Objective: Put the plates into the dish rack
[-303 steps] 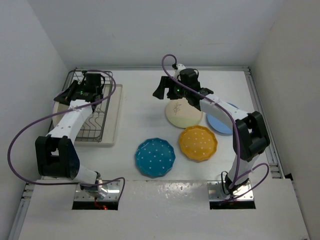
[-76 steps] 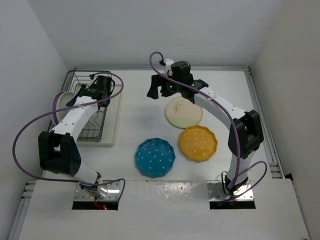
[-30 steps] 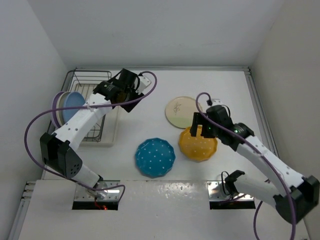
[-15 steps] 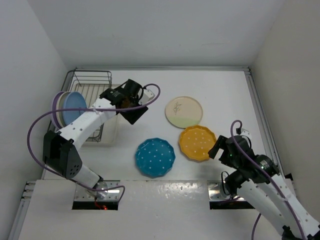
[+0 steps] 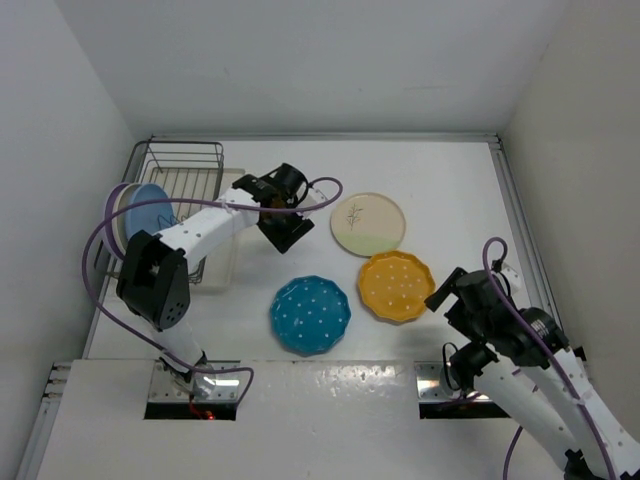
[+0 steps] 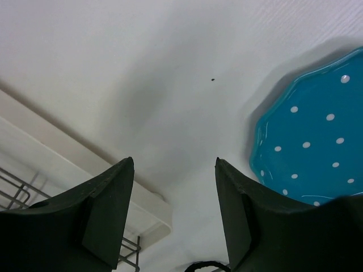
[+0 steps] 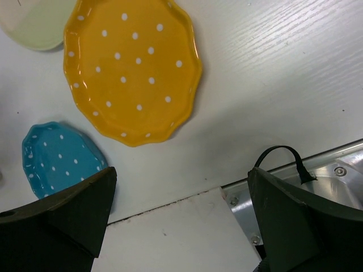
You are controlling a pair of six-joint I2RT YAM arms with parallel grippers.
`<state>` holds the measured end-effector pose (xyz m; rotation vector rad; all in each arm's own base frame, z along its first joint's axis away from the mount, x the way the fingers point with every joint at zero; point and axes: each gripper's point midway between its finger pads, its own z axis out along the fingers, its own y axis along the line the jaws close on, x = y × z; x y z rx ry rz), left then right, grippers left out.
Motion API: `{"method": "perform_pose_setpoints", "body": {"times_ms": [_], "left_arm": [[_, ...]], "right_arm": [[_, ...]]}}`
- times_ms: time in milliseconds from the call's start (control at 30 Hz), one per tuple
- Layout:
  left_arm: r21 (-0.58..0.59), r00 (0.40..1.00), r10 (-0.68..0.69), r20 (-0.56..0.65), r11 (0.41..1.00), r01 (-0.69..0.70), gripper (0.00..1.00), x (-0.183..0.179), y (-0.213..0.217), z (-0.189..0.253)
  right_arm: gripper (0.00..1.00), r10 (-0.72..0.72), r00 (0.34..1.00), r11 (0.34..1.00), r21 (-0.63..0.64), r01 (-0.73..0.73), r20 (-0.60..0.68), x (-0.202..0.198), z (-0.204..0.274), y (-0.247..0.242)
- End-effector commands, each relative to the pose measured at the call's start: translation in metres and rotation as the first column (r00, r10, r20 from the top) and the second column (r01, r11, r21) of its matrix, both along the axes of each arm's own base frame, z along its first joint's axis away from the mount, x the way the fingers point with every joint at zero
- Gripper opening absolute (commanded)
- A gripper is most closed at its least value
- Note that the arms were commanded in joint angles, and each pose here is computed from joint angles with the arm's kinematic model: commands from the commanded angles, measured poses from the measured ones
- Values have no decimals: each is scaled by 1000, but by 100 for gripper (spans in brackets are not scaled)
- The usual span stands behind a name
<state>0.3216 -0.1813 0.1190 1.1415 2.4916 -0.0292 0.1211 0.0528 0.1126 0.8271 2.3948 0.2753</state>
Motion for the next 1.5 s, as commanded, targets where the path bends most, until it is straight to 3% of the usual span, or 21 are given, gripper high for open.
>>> {"method": "perform_pose_setpoints", "body": {"times_ms": [0, 400, 733, 967, 1167, 1300, 1467], "left_arm": [[-55, 1000, -14, -9, 998, 14, 64, -5, -12, 0], [-16, 998, 27, 52, 1000, -27, 64, 3, -4, 9], [99, 993, 103, 49, 989, -108, 63, -33, 45, -10], [44, 994, 95, -54, 995, -93, 60, -51, 41, -30], [-42, 973, -24, -231, 999, 14, 57, -84, 24, -62], [-122, 956, -117, -269, 989, 86, 57, -97, 10, -71], [-134, 931, -153, -332, 984, 114, 57, -106, 5, -85]], "right_arm": [[99, -46, 986, 999, -32, 42, -158, -35, -16, -13], [99, -16, 995, 998, -65, 10, -100, -19, -18, -13], [99, 21, 999, 996, -84, -18, 34, -5, -15, -18], [99, 60, 998, 991, -121, -56, 34, 3, -11, -16], [99, 84, 995, 990, -111, -90, -55, -4, -25, -9], [99, 82, 995, 992, -94, -88, -57, -6, -29, -7], [99, 72, 997, 993, -90, -75, -33, -5, -27, -9]]}}
